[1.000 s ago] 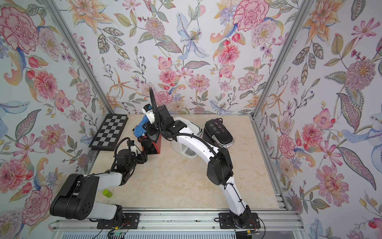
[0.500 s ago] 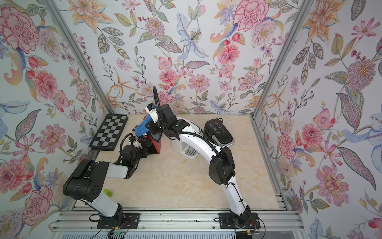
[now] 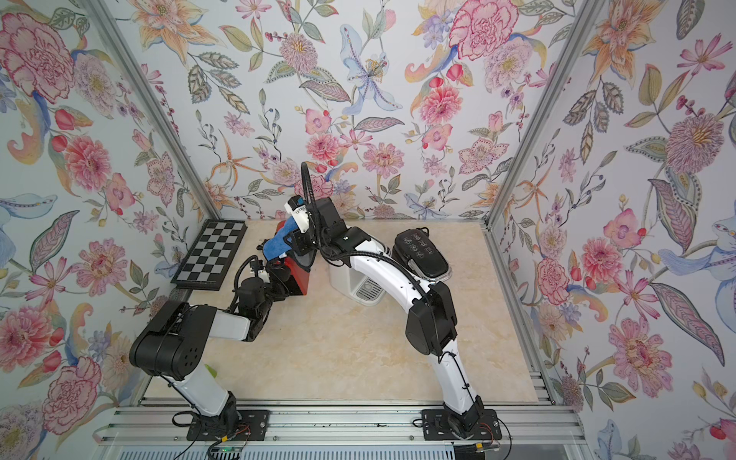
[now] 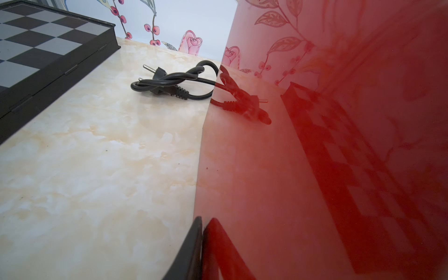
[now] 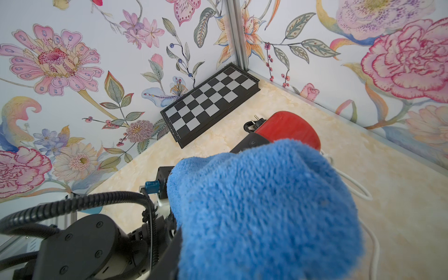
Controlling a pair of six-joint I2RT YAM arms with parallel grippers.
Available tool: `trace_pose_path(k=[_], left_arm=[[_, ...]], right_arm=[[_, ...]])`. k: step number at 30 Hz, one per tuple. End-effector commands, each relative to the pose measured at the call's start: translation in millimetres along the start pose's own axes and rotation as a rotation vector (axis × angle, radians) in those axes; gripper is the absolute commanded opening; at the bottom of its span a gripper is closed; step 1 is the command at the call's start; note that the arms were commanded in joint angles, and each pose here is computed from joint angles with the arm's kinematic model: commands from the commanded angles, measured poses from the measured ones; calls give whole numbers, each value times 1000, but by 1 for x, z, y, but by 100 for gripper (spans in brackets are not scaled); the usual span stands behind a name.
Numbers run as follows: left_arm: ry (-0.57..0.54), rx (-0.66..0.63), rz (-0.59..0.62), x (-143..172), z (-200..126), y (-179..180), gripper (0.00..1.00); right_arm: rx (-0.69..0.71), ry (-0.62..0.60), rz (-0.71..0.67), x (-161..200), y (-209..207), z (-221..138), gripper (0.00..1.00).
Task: Wipe the surface of a coffee machine
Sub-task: Move the coffee machine to the center of the board.
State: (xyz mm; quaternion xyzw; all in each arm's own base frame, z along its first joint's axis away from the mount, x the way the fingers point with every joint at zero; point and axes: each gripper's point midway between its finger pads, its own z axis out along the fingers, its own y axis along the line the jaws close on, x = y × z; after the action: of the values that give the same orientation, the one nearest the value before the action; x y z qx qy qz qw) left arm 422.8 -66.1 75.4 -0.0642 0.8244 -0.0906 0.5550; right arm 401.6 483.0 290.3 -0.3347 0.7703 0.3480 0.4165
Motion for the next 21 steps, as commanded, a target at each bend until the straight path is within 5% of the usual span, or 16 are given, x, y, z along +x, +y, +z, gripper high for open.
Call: trace_pose_path(k=[1, 10, 21], left_arm=[[26, 65, -56, 13, -4, -12, 18], [86, 113, -59, 47, -41, -24, 14], [67, 127, -68, 42, -75, -35, 12]], right_arm=[[-18, -40, -1, -20, 7, -23, 36], [-92, -19, -48, -20, 40, -37, 36], [-139, 120, -91, 40, 91, -7, 35]])
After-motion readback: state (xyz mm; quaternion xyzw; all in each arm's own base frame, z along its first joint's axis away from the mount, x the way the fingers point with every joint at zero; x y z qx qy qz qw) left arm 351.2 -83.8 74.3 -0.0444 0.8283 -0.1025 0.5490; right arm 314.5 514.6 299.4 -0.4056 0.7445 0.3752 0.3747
